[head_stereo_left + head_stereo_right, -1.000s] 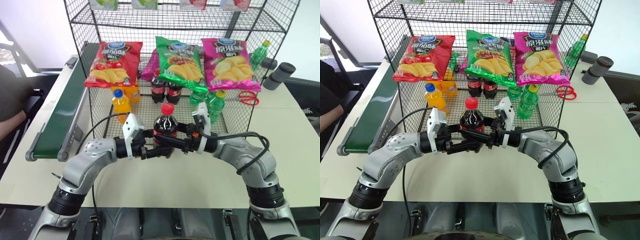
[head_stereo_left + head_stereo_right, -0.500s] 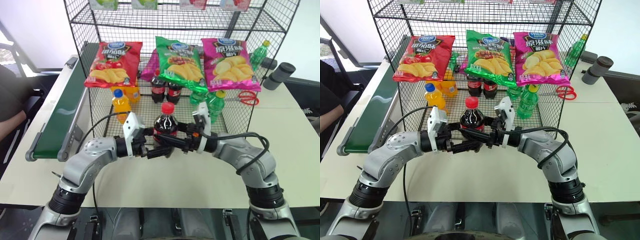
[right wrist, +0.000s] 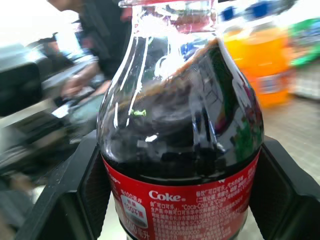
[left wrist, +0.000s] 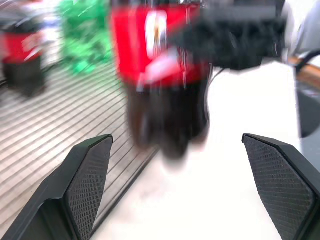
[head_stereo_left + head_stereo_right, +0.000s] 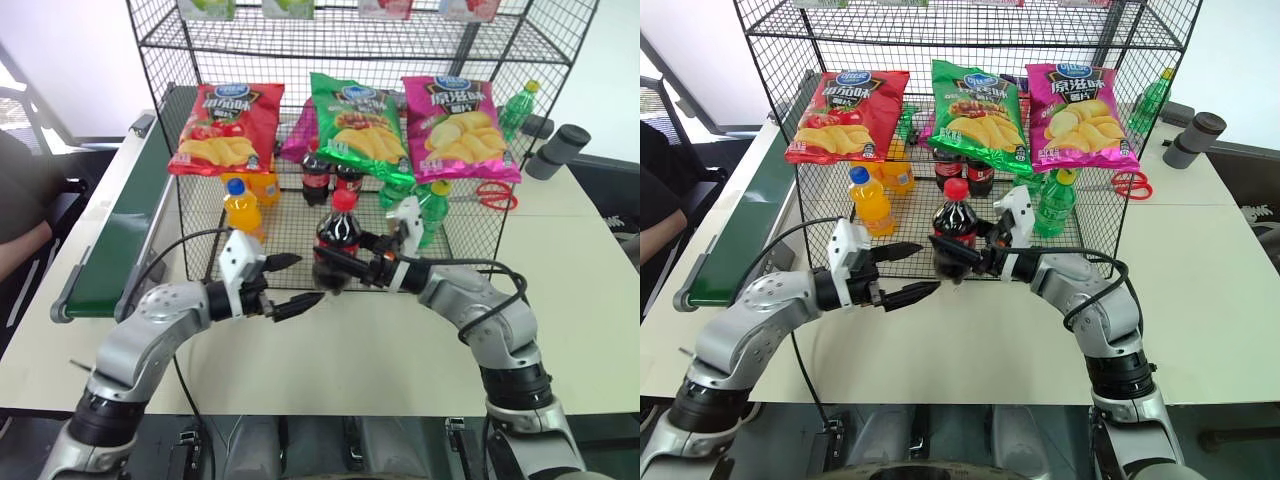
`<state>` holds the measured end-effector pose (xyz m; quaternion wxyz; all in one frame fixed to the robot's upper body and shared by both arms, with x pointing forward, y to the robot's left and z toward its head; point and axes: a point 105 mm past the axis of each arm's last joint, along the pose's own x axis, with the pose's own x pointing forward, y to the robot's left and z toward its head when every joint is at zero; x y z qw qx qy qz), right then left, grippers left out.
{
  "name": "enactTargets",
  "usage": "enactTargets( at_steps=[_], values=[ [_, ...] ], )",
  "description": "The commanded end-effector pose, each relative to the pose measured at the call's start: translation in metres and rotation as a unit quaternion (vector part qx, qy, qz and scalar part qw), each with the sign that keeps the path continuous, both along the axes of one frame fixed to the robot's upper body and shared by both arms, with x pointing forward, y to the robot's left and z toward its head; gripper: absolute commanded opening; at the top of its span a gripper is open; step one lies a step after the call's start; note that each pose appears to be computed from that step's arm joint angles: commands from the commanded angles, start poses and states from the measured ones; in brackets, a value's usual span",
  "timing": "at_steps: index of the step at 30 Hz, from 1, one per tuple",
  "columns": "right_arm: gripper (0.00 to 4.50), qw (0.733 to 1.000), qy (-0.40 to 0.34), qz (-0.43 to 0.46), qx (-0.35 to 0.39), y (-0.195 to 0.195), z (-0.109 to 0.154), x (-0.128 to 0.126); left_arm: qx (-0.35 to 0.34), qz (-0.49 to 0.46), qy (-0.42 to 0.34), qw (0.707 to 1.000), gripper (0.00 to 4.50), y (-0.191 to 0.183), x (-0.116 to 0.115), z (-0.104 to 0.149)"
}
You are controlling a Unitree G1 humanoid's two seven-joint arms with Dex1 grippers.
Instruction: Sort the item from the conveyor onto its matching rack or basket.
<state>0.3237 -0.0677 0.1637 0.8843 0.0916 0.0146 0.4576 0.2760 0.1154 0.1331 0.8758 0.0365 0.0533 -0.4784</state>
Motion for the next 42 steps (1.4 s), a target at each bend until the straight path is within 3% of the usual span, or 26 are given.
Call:
enactTargets(
  at_steps=[1, 7, 15, 31, 33, 34, 42],
  values=[
    [3.06, 0.995, -0.083, -0.049, -0.022, -0.008, 0.017, 0.013, 0.004, 0.064, -0.061, 0.996, 4.41, 0.023, 0.005, 0.014],
    [3.06, 0.983, -0.131, -0.122, -0.042, -0.001, -0.004, 0.039, 0.002, 0.135, -0.088, 0.987, 4.41, 0.045, 0.011, 0.012],
    [3.06, 0.974, -0.15, -0.163, -0.034, 0.02, -0.022, 0.066, 0.0, 0.134, -0.08, 0.988, 4.41, 0.042, 0.012, 0.004],
    [3.06, 0.969, -0.145, -0.198, -0.042, 0.017, -0.039, 0.085, -0.003, 0.126, -0.078, 0.989, 4.41, 0.036, 0.014, 0.004],
    [4.07, 0.969, -0.145, -0.197, -0.039, 0.017, -0.039, 0.085, -0.004, 0.125, -0.077, 0.989, 4.5, 0.036, 0.014, 0.004],
    [4.33, 0.969, -0.147, -0.195, -0.036, 0.016, -0.038, 0.085, -0.004, 0.124, -0.076, 0.989, 4.5, 0.036, 0.014, 0.004],
    [4.42, 0.969, -0.192, -0.147, -0.047, 0.011, -0.025, 0.066, 0.008, 0.129, -0.065, 0.989, 4.5, 0.038, 0.012, 0.001]
  ],
)
